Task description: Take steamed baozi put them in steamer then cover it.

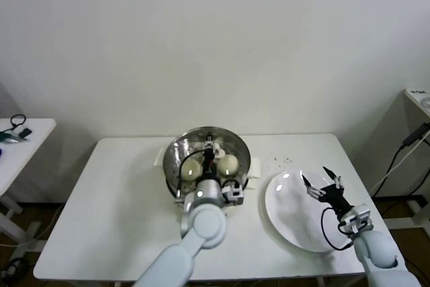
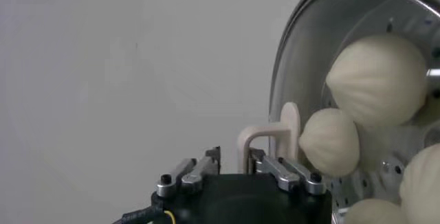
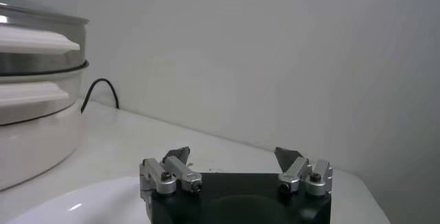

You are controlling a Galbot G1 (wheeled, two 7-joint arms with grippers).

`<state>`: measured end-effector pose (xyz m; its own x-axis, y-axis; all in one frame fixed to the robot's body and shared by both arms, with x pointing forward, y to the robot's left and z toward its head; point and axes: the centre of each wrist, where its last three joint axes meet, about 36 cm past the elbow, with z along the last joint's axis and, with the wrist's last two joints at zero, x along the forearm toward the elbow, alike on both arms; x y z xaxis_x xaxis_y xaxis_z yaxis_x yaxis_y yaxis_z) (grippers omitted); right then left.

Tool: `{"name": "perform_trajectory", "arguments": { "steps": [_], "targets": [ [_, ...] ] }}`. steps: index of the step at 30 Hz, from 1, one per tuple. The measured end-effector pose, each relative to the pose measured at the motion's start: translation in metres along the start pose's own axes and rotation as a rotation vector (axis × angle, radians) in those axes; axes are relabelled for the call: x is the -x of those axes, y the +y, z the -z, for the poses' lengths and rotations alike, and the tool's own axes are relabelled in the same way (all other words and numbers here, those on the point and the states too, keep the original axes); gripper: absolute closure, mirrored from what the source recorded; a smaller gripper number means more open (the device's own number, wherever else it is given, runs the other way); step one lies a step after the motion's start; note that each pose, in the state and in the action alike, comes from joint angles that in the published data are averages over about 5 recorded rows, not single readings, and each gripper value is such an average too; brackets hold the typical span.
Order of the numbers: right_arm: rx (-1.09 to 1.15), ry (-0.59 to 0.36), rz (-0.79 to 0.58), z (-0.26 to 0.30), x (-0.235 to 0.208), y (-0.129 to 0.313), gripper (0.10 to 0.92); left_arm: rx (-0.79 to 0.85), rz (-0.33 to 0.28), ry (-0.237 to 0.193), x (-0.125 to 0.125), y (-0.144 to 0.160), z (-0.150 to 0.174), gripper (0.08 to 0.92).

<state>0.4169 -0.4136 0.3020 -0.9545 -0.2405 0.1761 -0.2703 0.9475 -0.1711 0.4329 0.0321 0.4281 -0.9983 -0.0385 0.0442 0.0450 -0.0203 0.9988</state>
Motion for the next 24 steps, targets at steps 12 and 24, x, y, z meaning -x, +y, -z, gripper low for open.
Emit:
{"name": "perform_trajectory", "arguments": {
  "steps": [12, 24],
  "targets": [
    [-0.004, 0.016, 0.004, 0.002, -0.001, -0.002, 0.200, -0.022, -0.005, -0.008, -0.009, 0.008, -0.011, 0.307],
    [0.004, 0.046, -0.024, 0.012, 0.001, -0.004, 0.200, -0.068, -0.026, -0.010, -0.030, 0.018, -0.043, 0.177]
  ]
}}
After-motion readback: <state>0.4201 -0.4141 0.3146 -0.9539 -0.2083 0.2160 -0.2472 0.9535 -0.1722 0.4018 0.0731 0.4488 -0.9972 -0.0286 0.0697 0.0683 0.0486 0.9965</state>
